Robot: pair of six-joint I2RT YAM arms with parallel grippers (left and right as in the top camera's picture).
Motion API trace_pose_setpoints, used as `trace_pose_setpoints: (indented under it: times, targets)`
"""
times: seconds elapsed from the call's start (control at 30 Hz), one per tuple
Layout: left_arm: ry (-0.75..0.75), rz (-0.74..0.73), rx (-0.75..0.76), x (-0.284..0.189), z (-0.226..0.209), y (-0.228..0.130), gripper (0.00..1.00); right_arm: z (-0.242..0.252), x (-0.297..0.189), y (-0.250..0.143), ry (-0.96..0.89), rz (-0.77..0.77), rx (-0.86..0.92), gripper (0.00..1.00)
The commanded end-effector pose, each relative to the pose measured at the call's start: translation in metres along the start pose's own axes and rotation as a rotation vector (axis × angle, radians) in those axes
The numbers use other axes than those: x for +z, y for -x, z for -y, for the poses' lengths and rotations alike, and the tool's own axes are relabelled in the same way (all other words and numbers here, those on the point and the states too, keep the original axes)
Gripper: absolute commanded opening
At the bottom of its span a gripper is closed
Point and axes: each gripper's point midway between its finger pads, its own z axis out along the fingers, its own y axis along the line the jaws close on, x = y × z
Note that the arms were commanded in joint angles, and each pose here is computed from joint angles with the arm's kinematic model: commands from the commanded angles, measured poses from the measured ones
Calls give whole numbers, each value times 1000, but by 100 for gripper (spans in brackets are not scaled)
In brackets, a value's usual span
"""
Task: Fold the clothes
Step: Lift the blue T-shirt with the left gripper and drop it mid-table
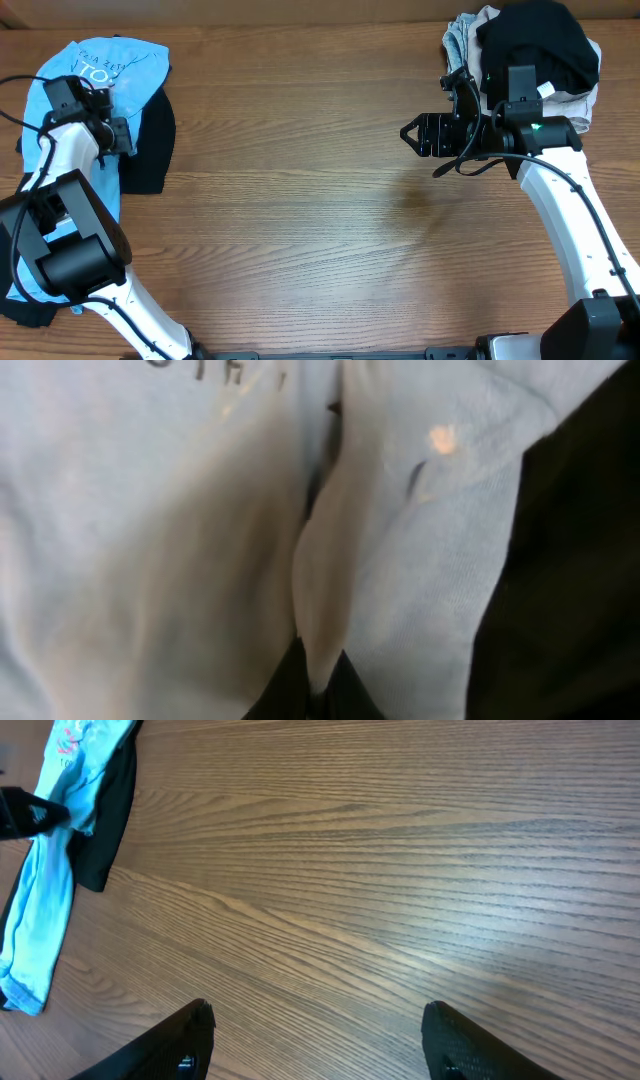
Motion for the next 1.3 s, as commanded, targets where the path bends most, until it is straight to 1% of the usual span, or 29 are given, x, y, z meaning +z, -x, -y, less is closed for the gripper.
trace_pose_setpoints:
  times: [0.0, 0.13, 0.27, 0.47, 0.6, 0.77, 1.0, 1.17, 1.27]
  targets:
    - [2, 116, -65, -50, 4, 49, 4, -4, -4, 9, 0, 26, -23, 70]
    - [-51, 106, -38, -95, 28, 64, 4, -4, -4, 12, 1, 36, -28, 66]
    - [-95, 86, 15, -137, 57, 66, 4, -9, -11, 16, 3, 51, -36, 61]
    - [-178, 113, 97, -193, 103, 69, 4, -26, -40, 30, 5, 106, -67, 60]
    - [-267, 176, 146, -231, 134, 76, 4, -36, -67, 36, -7, 135, -71, 60]
    - [-456, 266, 214, -279, 184, 84, 4, -35, -98, 35, -41, 160, -45, 60]
    - [-649, 290, 284, -320, 248, 72, 4, -20, -138, 26, -96, 208, 22, 59]
    - [-758, 371, 305, -366, 278, 80, 4, -17, -152, 19, -116, 223, 44, 59]
    - [-797, 440, 302, -400, 286, 89, 4, -17, -151, 16, -116, 213, 50, 59]
